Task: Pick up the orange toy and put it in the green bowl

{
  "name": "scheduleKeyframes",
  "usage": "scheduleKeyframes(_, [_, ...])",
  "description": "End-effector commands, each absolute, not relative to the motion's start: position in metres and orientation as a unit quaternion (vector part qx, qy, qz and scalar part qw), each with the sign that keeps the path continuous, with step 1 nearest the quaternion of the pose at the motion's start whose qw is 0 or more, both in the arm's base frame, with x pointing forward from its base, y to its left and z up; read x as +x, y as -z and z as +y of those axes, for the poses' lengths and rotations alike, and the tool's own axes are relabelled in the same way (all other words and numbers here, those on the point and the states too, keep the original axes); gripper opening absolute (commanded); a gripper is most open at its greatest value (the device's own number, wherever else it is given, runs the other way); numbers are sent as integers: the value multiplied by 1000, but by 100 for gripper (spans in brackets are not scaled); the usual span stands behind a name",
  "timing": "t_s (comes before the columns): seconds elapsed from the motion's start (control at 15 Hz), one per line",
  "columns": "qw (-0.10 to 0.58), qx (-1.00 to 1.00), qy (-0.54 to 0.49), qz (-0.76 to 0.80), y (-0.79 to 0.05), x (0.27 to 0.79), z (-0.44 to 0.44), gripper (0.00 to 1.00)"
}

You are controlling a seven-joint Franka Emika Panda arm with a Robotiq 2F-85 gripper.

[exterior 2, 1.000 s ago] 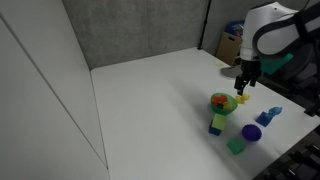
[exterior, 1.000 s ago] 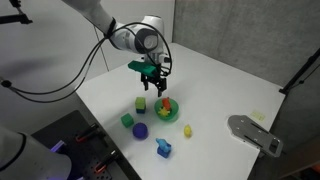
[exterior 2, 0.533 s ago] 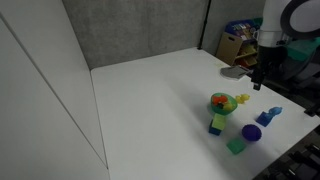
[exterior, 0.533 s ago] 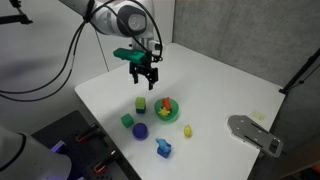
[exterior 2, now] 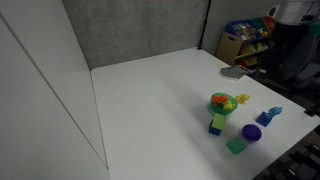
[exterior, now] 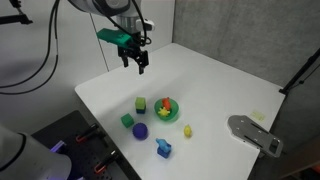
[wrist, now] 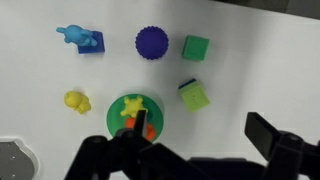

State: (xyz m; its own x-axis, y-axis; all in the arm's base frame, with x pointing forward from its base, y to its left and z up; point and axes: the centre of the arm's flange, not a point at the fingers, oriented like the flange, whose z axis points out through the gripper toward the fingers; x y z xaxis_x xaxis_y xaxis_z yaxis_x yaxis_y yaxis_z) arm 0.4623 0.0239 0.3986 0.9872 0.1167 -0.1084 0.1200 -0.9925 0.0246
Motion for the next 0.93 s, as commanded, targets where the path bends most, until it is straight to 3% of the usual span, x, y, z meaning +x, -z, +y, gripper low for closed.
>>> scheduleKeyframes(0.0, [-23,997,31,71,-421,446,30,100])
scheduleKeyframes(0.87, [-24,998,11,58,-437,449,41,100])
